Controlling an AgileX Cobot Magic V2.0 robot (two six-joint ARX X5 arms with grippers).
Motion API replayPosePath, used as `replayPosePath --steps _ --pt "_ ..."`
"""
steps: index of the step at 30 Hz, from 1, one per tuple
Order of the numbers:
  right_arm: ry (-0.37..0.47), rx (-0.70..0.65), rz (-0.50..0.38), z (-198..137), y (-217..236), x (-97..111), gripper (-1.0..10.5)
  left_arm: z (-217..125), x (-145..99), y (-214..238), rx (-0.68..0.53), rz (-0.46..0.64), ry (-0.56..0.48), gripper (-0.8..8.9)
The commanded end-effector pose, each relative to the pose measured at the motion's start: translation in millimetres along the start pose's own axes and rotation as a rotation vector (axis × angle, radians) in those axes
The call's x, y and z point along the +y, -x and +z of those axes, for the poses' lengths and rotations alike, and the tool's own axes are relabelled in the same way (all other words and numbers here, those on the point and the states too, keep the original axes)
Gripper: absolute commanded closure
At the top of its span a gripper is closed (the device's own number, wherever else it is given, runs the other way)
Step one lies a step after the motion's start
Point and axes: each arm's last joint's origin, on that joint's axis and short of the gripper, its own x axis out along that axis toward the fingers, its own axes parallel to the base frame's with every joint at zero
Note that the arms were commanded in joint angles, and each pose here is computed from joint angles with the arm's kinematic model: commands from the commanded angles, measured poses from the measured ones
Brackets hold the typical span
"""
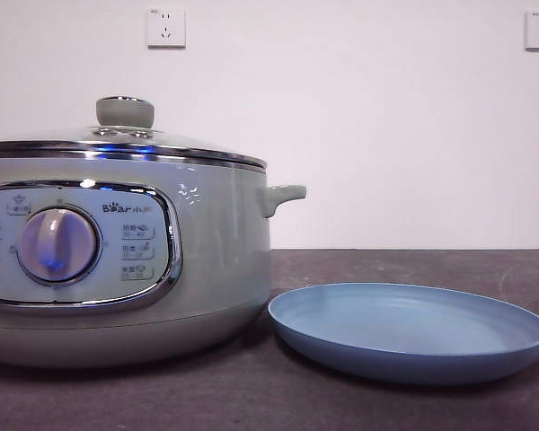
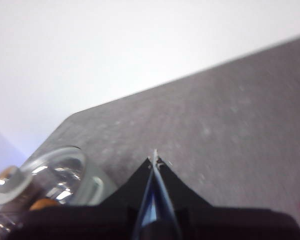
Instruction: Take the potato out from the steamer,put the potato on the plate,close the lid
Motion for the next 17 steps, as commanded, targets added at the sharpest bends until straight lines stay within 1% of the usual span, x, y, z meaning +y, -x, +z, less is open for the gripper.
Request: replayPosePath --steps 1,4,6,9,12,15,17 --pt "0.093 -0.011 0.046 29.7 -6.0 10.4 9.6 24.0 -10.9 -4.9 0.019 -0.055 -0.095 8.20" --pt "0.126 -0.002 0.082 59.1 -12.3 20.5 9.6 47.5 -20.9 -12.4 0.053 -0.099 -0.147 8.20" --pt "0.134 0.002 0.081 76.3 -16.0 25.8 9.6 61.4 -26.4 -17.8 0.075 -0.117 -0.166 8.20" --pt "0.189 0.010 0.091 104.6 -21.7 34.9 9.6 84.9 -35.3 -27.3 0.115 -0.139 -0.204 8.20" --pt "0.226 0.038 0.149 127.6 -26.2 44.1 9.6 104.1 -42.7 -37.1 0.164 -0.153 -0.237 8.20" --pt "0.242 0.089 0.226 145.7 -31.3 52.5 9.6 119.5 -49.7 -48.3 0.217 -0.171 -0.228 8.20" --pt "0.246 0.132 0.292 154.4 -34.9 57.5 9.6 127.2 -53.4 -55.7 0.253 -0.173 -0.220 8.20"
